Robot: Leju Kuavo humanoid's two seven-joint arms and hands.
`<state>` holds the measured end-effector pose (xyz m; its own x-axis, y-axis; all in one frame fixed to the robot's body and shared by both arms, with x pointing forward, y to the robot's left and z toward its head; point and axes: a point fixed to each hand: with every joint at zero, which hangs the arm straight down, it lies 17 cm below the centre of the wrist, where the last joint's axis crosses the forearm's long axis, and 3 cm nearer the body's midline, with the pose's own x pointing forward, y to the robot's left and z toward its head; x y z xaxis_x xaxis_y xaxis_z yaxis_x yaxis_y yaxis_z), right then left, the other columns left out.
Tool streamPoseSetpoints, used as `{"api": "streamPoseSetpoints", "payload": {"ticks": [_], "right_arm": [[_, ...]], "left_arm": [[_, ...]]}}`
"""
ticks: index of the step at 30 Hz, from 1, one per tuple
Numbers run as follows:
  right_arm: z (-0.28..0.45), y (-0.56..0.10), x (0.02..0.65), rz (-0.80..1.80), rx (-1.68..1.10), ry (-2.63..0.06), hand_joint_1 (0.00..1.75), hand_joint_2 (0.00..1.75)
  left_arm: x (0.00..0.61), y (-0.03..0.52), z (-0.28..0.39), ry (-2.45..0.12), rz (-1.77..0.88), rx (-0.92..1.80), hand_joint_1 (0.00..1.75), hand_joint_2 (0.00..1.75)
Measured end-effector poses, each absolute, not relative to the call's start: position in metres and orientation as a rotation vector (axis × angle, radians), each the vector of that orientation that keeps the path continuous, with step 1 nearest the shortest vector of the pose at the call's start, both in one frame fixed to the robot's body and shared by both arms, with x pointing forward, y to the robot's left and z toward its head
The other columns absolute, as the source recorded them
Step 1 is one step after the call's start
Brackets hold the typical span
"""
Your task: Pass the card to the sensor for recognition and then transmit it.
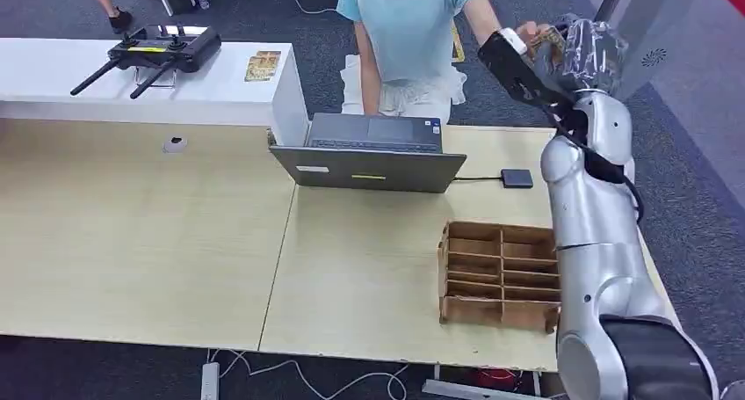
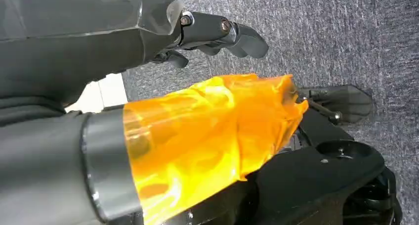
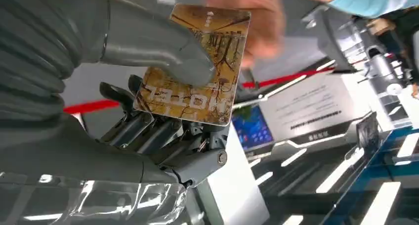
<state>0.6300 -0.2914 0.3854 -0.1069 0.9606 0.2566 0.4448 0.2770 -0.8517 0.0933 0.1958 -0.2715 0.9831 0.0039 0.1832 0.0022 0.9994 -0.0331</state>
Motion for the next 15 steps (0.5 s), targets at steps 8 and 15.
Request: {"api": "streamPoseSetpoints", "payload": {"ticks": [8,15], "right_arm": [[0.396,-0.313,0.625,0.529,-1.048,-1.797,1.75,1.75],[0.402,-0.327,0.628,0.413,-0.874,-1.828,1.75,1.75]], "left_arm": [[0.092,0.204,-0.273,-0.177,0.007,-0.012,0.00,0.00],[0.093,0.210,-0.273,-0.178,0.011,-0.003,0.00,0.00]]}}
